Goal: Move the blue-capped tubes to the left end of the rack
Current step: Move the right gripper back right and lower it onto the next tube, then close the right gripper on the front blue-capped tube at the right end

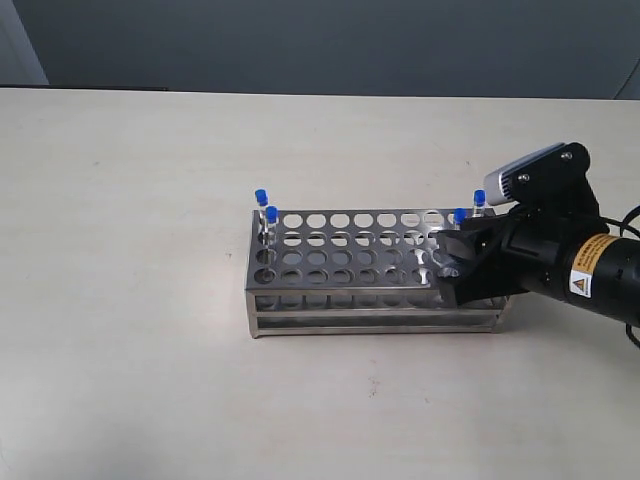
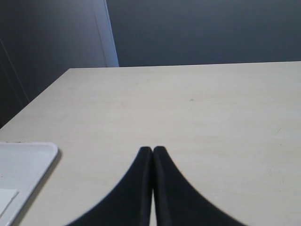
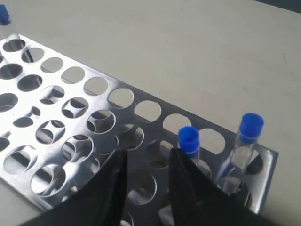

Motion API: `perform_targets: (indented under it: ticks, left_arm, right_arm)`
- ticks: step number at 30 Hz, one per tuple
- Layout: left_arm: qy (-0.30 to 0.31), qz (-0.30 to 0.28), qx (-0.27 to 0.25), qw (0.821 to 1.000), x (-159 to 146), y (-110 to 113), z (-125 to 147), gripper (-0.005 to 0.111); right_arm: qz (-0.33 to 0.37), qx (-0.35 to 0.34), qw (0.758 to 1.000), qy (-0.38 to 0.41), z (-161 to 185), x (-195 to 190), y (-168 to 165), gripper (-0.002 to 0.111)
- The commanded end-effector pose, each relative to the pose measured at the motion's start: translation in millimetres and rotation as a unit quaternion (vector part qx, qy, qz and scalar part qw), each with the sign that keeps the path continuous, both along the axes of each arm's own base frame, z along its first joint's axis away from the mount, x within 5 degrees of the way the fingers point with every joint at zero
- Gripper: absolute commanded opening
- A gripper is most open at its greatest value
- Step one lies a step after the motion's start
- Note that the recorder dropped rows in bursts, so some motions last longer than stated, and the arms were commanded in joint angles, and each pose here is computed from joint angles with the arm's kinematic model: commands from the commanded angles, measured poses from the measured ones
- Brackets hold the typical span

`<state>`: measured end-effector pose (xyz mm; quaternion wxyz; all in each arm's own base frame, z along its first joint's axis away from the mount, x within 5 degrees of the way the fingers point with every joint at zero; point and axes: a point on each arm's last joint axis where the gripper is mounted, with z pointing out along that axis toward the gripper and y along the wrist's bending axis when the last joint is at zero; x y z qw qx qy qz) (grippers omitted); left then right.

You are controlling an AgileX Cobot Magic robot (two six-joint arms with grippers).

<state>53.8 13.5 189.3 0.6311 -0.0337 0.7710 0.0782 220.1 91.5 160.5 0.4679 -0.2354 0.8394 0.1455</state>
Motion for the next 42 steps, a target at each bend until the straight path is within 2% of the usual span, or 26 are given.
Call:
perform_targets:
  ticks: [1, 29, 31, 34, 35, 42]
  left_arm:
    - [-0.004, 0.001, -0.004, 1.0, 0, 0, 0, 0.0]
    - [-0.003, 0.001, -0.002, 1.0, 0, 0, 0, 0.0]
    - [-0.003, 0.001, -0.002, 1.0, 0, 0, 0, 0.0]
    - [-0.003, 0.001, -0.002, 1.0, 0, 0, 0, 0.0]
    - [-0.003, 0.001, -0.002, 1.0, 0, 0, 0, 0.0]
    - [-0.003, 0.001, -0.002, 1.0, 0, 0, 0, 0.0]
  right_arm:
    - [-0.015, 0.007, 1.0, -0.012, 1, 2, -2, 0.031]
    - [-0.009, 0.025, 1.0, -0.004, -14, 8, 2, 0.031]
    - [-0.016, 0.029, 0.999, -0.003, -14, 9, 2, 0.024]
    - [-0.019, 0.036, 0.999, -0.008, -13, 10, 2, 0.003]
    - [-0.018, 0.036, 0.999, -0.009, -13, 10, 2, -0.001]
    - [-0.015, 0.041, 0.999, -0.018, -11, 10, 3, 0.0]
